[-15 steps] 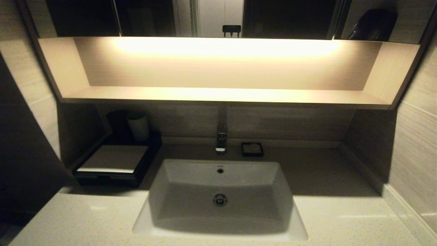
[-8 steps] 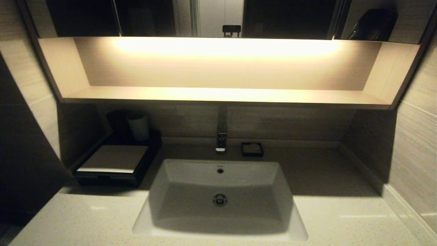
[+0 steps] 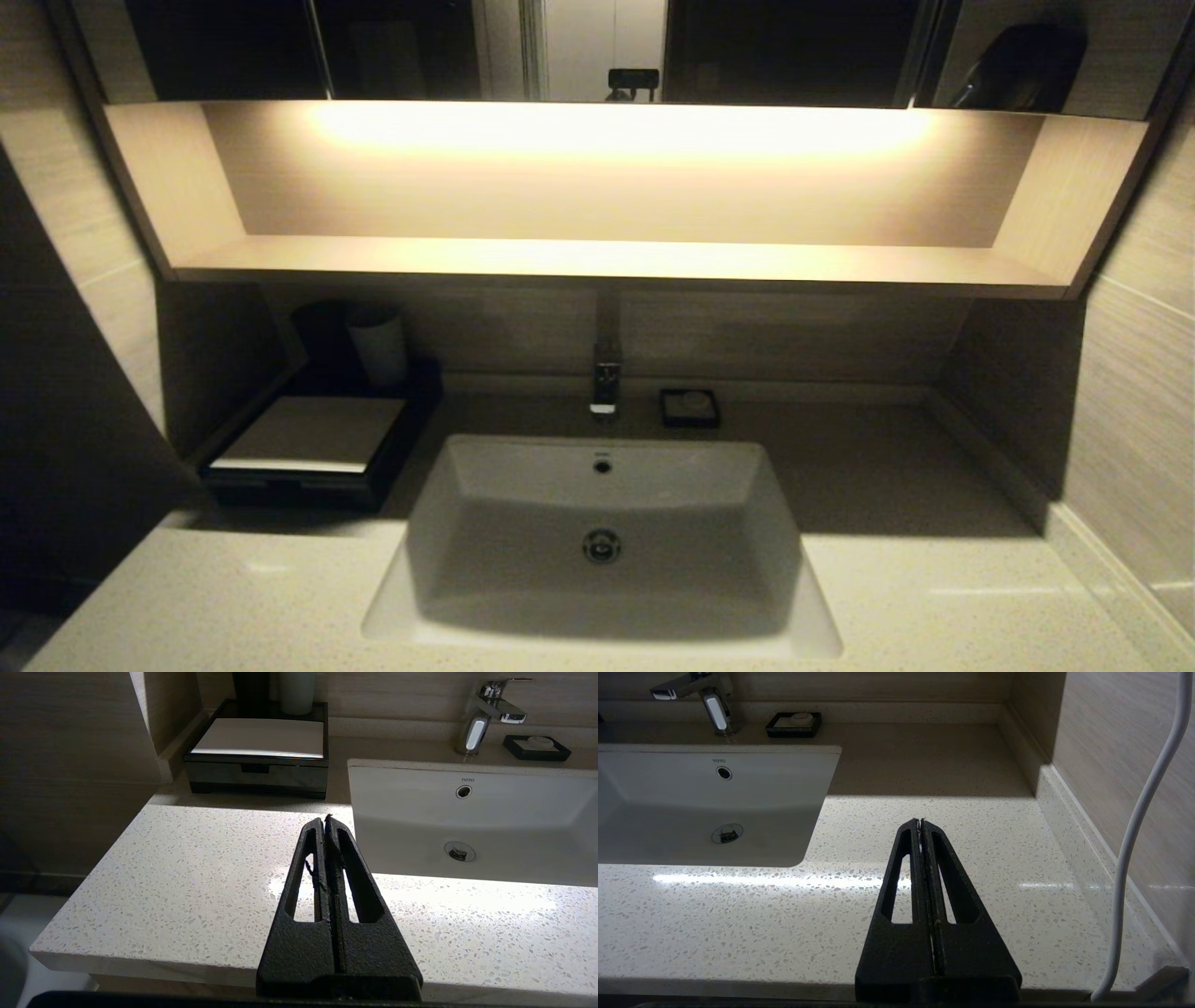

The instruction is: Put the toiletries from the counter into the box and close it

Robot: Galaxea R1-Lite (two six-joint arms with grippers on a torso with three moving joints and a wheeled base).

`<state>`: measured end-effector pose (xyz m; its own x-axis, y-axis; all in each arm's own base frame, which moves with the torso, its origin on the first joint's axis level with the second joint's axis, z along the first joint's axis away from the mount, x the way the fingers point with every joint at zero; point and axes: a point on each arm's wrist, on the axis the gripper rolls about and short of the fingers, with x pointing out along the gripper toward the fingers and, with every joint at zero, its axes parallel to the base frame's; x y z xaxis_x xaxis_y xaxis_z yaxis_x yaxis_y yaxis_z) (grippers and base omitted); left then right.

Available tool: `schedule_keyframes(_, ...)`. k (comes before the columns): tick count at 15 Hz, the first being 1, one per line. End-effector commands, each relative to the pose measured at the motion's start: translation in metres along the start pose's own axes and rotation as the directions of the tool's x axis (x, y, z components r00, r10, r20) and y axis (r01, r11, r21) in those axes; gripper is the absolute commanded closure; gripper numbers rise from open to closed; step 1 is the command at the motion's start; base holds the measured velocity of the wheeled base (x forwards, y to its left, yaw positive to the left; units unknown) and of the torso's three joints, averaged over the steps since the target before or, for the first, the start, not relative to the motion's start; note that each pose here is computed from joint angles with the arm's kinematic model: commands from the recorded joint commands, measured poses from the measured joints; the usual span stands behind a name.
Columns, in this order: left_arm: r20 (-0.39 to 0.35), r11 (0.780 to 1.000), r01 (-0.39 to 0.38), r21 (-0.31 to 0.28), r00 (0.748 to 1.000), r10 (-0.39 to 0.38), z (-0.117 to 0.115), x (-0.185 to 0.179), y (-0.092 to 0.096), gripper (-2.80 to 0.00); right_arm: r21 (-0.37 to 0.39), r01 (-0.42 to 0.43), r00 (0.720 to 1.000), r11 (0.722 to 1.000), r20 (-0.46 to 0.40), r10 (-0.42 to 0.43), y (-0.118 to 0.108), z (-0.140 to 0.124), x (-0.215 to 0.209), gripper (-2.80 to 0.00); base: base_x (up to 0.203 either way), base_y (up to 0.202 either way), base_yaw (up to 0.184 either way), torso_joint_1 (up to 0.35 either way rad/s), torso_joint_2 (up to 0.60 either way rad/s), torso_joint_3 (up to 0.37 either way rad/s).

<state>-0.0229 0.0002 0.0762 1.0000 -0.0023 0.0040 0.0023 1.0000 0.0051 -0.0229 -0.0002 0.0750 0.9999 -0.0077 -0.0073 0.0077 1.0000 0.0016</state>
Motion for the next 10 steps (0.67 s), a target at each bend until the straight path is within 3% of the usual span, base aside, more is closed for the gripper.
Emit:
schedule_keyframes(1, -0.001, 1.0, -0.001, 0.0, 1.0, 0.001, 0.0, 0.0001, 0.0, 0.0, 0.0, 0.0, 1.0, 1.0, 0.0, 0.0, 0.0, -0.0001, 0.0, 0.0, 0.0, 0.0, 0.0, 0.0, 0.0, 0.0)
schedule_keyframes(10, -0.001, 1.0, -0.001, 0.0, 1.0, 0.001, 0.0, 0.0001, 0.0, 0.0, -0.008, 0.0, 1.0, 1.0, 0.001, 0.0, 0.0, -0.0001, -0.0001, 0.0, 0.0, 0.0, 0.0, 0.0, 0.0, 0.0)
